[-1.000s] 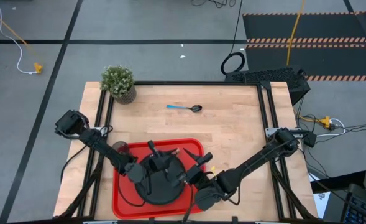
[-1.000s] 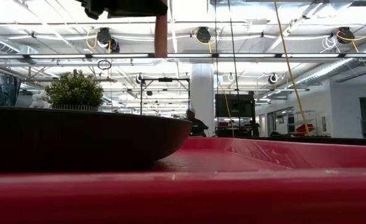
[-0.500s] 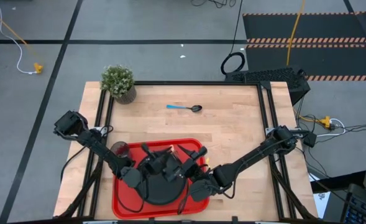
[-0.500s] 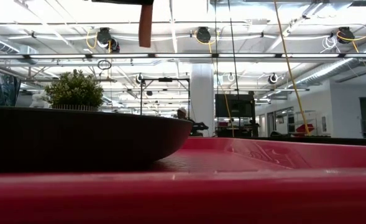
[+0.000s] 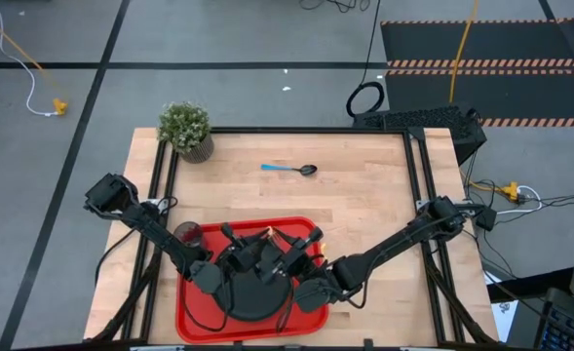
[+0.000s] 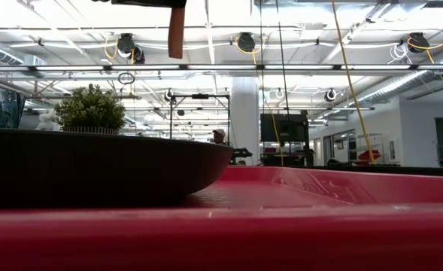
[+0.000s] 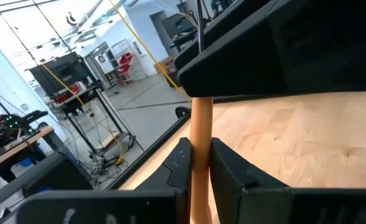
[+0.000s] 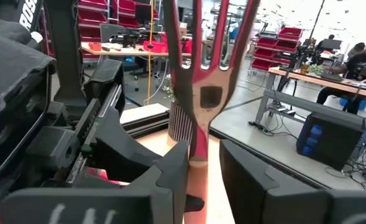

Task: Pick and place plate/cup/fork/spoon on tray
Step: Put the orange fork on the red serving tray on the right side of the black plate

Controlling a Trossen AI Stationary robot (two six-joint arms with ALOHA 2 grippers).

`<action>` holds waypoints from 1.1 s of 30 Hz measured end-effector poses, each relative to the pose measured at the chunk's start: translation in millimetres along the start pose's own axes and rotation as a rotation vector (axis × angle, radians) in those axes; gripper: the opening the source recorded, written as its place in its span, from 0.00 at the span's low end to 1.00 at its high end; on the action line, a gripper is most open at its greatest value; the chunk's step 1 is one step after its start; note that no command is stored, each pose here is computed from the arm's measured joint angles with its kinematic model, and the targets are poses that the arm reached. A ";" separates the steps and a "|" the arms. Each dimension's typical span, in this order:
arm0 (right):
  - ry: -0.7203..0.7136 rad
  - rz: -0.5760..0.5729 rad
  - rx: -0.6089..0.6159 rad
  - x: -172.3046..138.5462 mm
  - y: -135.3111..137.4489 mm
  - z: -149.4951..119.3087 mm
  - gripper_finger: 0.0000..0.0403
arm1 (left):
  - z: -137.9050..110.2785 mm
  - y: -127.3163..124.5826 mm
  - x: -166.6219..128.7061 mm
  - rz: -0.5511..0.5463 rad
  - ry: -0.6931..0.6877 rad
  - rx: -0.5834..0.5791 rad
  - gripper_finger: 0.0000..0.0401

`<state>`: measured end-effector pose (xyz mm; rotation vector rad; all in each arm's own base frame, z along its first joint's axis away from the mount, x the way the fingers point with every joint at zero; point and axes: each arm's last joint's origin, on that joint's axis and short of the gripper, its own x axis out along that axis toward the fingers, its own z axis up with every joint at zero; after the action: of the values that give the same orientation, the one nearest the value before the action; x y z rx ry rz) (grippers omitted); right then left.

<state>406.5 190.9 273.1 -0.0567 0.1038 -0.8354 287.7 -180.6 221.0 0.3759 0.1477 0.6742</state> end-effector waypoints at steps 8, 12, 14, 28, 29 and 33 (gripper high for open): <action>0.002 0.002 -0.001 1.5 -0.3 -0.1 0.11 | -0.1 0.0 0.2 -0.001 0.000 -0.008 0.09; 0.002 0.002 -0.001 1.5 -0.3 -0.1 0.05 | -0.1 0.0 0.2 -0.001 0.000 -0.017 0.09; 0.002 0.002 -0.001 1.5 -0.3 -0.1 0.05 | -0.1 0.0 0.2 -0.002 0.000 -0.031 0.10; -0.013 0.032 0.029 -18.5 -6.4 18.3 0.06 | 12.8 5.8 -18.4 -0.065 -0.033 0.003 0.51; -0.015 0.041 0.036 -22.4 -7.2 21.1 0.06 | 15.2 7.5 -23.2 -0.078 -0.038 0.022 0.53; -0.021 0.079 0.058 -39.8 -8.6 28.9 0.06 | 28.7 21.0 -47.9 -0.156 -0.066 0.051 0.55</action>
<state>376.9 215.0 305.3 -0.0063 0.0614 -0.7583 245.7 -204.2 256.1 0.4301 0.1301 0.5042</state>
